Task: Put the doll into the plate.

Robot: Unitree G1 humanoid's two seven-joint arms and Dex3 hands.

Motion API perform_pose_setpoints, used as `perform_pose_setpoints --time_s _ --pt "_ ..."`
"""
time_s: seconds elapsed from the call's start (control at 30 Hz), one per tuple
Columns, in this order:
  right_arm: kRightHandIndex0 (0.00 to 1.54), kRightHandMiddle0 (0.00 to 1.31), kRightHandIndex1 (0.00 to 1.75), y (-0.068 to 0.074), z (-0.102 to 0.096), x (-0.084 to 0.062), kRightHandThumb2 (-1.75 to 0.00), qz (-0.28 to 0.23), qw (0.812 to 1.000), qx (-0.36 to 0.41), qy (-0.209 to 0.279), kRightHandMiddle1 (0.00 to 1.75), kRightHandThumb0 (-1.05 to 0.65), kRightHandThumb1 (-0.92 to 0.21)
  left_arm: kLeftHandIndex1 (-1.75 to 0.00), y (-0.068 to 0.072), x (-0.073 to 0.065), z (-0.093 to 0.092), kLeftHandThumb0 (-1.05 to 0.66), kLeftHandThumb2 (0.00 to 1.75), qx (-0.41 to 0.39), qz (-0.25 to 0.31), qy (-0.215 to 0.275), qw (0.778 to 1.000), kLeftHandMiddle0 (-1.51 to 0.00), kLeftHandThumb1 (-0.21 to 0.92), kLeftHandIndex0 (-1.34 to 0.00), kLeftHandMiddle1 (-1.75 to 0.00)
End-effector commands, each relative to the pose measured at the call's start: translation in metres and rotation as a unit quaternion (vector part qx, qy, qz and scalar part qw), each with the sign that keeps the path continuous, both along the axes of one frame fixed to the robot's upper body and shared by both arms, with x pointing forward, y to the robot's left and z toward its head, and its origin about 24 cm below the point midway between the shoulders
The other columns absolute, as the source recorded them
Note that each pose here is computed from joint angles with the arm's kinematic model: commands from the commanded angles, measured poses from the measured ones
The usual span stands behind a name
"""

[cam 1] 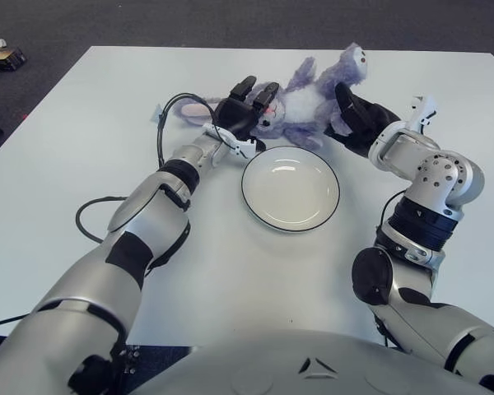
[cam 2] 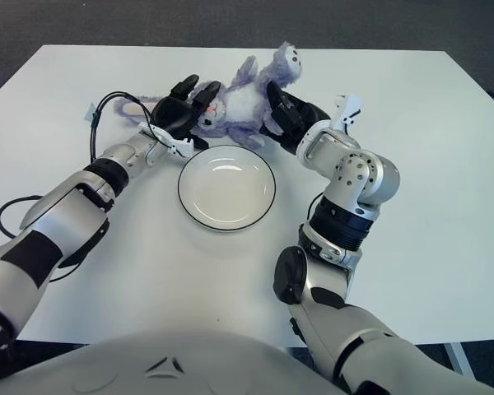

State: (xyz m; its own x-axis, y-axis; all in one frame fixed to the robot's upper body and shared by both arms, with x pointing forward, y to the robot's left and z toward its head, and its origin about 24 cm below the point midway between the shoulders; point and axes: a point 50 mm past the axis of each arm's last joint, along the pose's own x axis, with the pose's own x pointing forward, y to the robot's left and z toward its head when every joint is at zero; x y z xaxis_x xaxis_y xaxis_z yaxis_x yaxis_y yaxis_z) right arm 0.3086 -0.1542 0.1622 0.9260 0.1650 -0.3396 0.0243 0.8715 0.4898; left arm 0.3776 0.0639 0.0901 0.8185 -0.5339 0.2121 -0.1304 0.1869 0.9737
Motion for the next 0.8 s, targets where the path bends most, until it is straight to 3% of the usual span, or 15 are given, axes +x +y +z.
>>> perform_pose_setpoints --time_s 0.0,0.4,0.77 --pt "0.86 0.64 1.75 0.003 0.002 -0.003 -0.58 0.020 1.000 0.019 -0.011 1.75 0.16 -0.63 -0.03 -0.005 0.001 0.007 -1.00 0.00 -0.021 -0.009 -0.010 1.000 -0.13 0.91 -0.21 -0.01" --pt "0.86 0.64 1.75 0.001 0.000 -0.007 -0.60 0.026 0.999 0.023 -0.012 1.75 0.16 -0.62 -0.02 -0.007 0.004 0.023 -0.99 0.00 -0.051 -0.013 -0.052 0.997 -0.14 0.91 -0.22 -0.01" --pt "0.87 0.65 1.75 0.000 -0.002 -0.009 -0.62 0.030 0.999 0.022 -0.014 1.75 0.17 -0.62 -0.02 -0.018 0.005 0.041 -0.99 0.01 -0.098 -0.021 -0.084 0.991 -0.15 0.92 -0.24 0.00"
